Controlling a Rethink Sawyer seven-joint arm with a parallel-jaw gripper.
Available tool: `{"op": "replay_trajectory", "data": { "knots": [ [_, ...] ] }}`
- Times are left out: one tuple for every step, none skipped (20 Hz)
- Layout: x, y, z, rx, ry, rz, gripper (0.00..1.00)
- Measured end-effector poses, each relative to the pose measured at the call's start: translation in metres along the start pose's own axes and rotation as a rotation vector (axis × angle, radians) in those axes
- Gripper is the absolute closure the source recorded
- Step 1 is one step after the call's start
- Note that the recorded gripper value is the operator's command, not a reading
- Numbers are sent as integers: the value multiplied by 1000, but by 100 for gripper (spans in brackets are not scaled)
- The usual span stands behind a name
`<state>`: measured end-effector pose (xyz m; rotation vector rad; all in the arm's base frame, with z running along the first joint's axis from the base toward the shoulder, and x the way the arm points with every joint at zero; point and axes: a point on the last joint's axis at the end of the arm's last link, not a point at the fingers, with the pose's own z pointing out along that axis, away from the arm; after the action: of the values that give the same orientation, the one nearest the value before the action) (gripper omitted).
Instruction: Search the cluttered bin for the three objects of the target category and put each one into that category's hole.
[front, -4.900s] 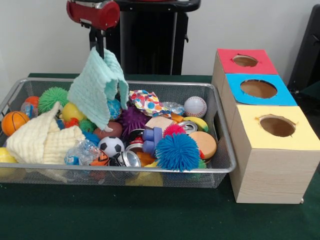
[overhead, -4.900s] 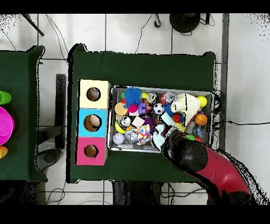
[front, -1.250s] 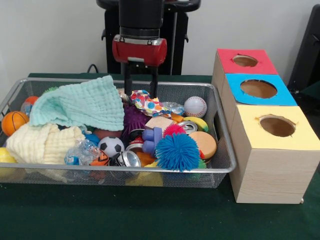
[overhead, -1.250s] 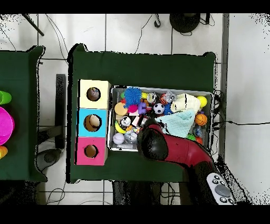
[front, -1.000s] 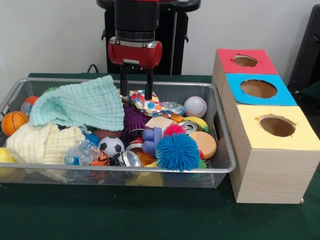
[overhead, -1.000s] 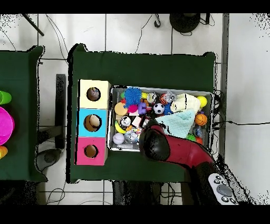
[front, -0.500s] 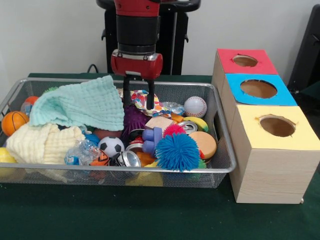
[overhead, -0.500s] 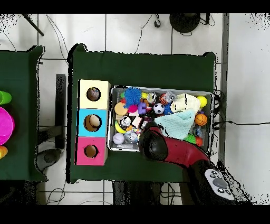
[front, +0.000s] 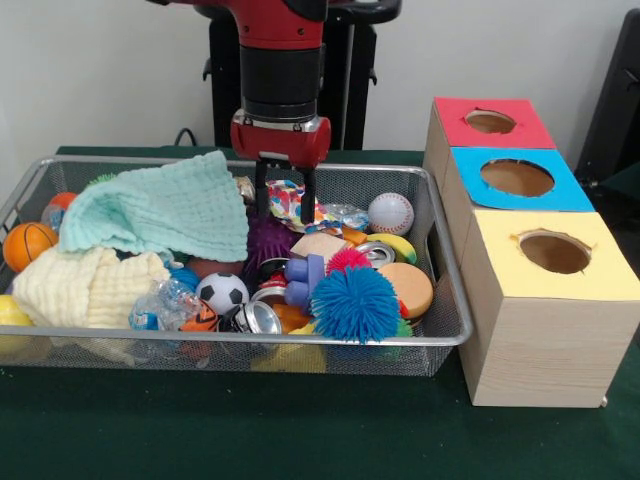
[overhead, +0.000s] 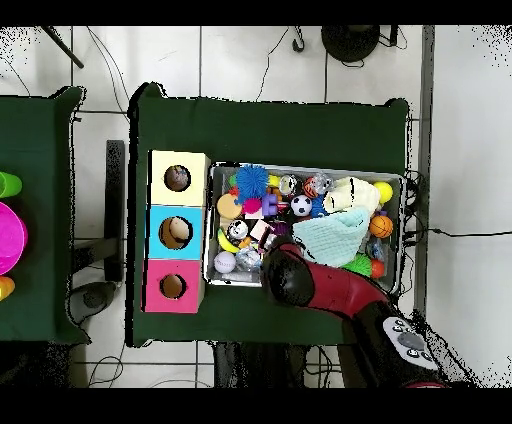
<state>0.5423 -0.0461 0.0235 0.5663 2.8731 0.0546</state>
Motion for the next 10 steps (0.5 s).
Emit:
{"op": "replay_trajectory", "data": {
  "knots": [
    [1,0,0,0,3,0,0],
    [3,0,0,1,5,0,0],
    [5,-1,0,2,9,0,0],
    [6,-1,0,3,11,0,0],
    [8,-1,-1,5,13,0,0],
    [9,-1,-1,6,15,-1,0],
    [12,-2,-2,10,18,-3,0],
    [14,-2,-3,14,21,-6,0],
    [16,-2,-4,17,23,-7,0],
    [18,-2,-5,20,25,-9,0]
  ]
}}
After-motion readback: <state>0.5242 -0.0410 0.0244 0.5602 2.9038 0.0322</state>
